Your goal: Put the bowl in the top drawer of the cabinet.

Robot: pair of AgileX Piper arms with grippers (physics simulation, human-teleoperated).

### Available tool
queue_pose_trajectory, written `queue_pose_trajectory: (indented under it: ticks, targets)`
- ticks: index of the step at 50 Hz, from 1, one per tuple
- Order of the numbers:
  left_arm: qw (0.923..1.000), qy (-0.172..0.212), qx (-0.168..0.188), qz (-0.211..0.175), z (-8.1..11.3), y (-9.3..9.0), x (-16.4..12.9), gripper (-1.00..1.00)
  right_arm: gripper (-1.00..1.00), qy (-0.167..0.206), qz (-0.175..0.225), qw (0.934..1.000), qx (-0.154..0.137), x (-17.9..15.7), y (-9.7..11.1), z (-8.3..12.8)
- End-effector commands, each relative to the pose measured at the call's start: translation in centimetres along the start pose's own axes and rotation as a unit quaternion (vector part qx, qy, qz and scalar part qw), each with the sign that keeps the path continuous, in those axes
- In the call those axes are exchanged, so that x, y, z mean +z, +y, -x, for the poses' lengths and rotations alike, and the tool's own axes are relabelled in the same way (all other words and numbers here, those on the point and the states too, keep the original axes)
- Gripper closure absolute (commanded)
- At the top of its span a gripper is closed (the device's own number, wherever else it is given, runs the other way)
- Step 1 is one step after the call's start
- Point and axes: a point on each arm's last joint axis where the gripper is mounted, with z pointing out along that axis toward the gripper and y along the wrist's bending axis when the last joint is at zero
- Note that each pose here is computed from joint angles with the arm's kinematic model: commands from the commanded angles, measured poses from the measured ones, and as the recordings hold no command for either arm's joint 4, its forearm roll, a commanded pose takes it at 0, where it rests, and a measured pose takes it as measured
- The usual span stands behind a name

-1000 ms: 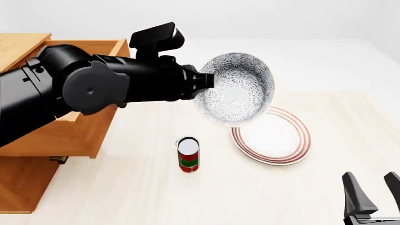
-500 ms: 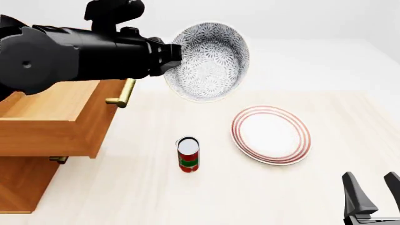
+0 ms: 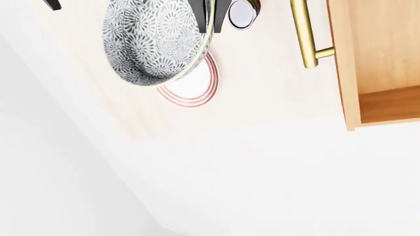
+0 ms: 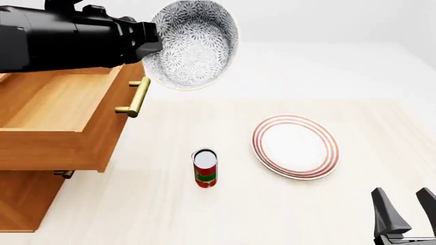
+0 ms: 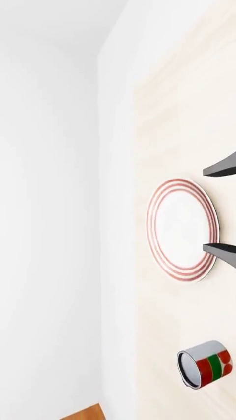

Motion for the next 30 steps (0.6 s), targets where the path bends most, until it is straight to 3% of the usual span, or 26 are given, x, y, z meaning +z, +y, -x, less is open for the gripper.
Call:
queue_pose_trajectory:
  ticks: [1, 16, 30]
  targets:
    - [0.9997, -0.021, -0.005, 0.012, 0.8, 0.8, -1.9, 1.00, -1.00, 0.001, 0.001, 1.0000, 0.001, 0.0, 0.0, 0.0]
    - [0.9988, -0.042, -0.012, 0.023, 1.6, 1.3, -4.5, 1.00, -1.00, 0.000, 0.001, 1.0000, 0.002, 0.0, 0.0, 0.0]
    - [0.9959, -0.066, -0.027, 0.056, 2.1, 2.6, -7.5, 1.00, -1.00, 0.001, 0.001, 1.0000, 0.002, 0.0, 0.0, 0.0]
